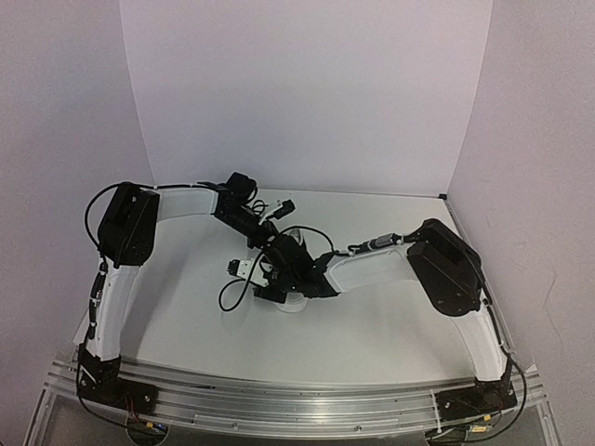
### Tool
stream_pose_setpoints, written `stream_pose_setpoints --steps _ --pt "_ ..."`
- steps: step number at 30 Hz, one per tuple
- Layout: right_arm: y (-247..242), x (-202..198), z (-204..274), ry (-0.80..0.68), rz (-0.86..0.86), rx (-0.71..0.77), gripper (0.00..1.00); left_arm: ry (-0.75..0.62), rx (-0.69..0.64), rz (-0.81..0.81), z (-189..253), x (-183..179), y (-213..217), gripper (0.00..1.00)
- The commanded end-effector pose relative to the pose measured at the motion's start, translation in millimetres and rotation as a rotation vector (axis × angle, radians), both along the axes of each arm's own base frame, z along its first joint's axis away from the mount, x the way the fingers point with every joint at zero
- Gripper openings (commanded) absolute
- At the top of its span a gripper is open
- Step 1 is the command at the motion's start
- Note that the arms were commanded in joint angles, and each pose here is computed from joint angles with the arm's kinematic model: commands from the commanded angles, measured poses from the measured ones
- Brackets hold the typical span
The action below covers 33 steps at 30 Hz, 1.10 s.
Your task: Tie the shoes
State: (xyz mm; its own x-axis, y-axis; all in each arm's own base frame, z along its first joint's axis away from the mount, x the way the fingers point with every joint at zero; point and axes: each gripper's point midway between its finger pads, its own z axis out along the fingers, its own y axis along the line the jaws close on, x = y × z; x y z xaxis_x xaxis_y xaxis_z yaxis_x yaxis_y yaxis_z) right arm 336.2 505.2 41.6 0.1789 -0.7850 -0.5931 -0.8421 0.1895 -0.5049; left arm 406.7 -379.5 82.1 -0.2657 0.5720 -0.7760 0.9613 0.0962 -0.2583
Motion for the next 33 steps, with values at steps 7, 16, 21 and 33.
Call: stream_pose_setpoints --steps 7,16,21,33 --pt "-9 22 -7 -0.060 -0.089 -0.069 0.46 -0.012 -0.025 -0.023 14 -1 -5 0.00" --pt "-19 30 -10 -0.105 -0.110 -0.156 0.44 -0.010 -0.025 -0.023 15 -2 -5 0.00" --pt "-28 36 -12 -0.124 -0.133 -0.247 0.37 -0.012 -0.025 -0.024 16 -1 -5 0.00" --pt "-20 30 17 -0.011 -0.214 -0.088 0.00 -0.047 0.003 -0.006 16 7 -4 0.00"
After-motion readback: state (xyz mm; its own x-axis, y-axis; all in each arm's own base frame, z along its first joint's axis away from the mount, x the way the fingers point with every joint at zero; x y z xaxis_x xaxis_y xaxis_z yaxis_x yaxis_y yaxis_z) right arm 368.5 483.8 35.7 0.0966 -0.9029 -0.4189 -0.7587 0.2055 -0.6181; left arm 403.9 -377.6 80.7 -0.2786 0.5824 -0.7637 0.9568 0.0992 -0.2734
